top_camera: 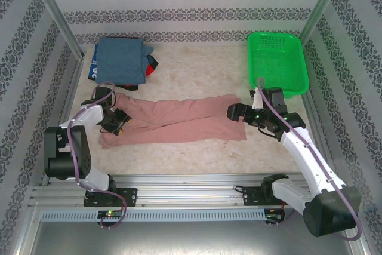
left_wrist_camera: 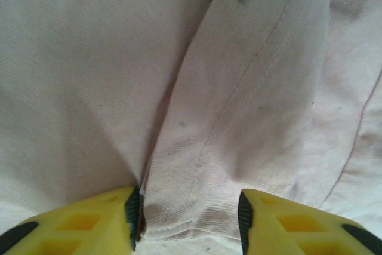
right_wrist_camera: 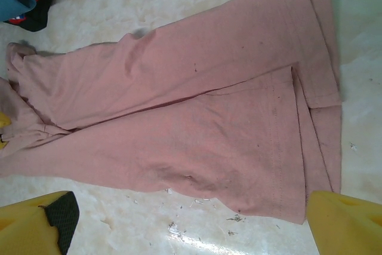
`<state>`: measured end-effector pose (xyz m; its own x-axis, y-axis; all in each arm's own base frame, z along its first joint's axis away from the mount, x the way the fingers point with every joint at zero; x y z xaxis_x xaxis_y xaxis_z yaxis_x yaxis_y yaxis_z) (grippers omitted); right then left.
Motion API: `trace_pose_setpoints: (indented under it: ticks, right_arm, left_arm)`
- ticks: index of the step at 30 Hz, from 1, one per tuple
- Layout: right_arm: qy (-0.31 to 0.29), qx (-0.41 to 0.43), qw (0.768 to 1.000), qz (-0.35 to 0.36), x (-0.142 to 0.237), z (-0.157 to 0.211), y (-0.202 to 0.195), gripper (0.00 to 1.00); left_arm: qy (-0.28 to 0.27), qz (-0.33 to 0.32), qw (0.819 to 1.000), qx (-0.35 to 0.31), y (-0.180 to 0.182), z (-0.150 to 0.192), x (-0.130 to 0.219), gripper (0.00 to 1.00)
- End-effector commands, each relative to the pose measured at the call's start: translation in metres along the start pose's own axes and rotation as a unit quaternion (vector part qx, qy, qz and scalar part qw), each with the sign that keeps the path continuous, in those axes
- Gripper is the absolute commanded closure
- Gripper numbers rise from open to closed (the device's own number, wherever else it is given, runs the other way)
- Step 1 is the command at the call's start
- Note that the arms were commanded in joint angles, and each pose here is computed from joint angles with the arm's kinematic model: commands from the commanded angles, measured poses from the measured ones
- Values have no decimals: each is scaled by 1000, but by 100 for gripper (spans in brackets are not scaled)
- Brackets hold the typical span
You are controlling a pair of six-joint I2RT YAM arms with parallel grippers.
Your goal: Fold and stack the t-shirts
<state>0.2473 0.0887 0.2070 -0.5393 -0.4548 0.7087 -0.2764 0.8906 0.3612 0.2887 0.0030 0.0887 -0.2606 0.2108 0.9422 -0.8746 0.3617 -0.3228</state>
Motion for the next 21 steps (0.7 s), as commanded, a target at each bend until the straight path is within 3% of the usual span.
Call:
trace_pose_setpoints:
  ticks: [1,8,14,21]
  right_arm:
    - [-14,16,1000,-4,2,-8,5,2]
    - [-17,13,1000,-4,0,-9,4,2]
    - [-14,11,1000,0,-3,-11,2,2]
    - [-12,17,1000,4,-8,-13,0,2]
  left_arm:
    - [4,19,1000,2,-5,1,0,63]
    - [9,29,1000,-3,-8,3,1,100]
    - [8,65,998,-9,-29,-2,10,100]
    - [14,142,990,1,-80,-15,19,100]
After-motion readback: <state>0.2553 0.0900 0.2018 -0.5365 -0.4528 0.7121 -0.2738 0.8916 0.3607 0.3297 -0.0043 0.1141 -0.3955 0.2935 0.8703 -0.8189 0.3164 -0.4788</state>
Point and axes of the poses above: each hand's point on the last joint's axis, 136 mm out from that joint toward the fingers, its own x axis back along the fingers, its own y axis along the line the jaws close on, z = x × y, the point moved 5 cm from there along x, back along the fingers, and after that the axes turned 15 degrees about x, right-handed, at the moved point
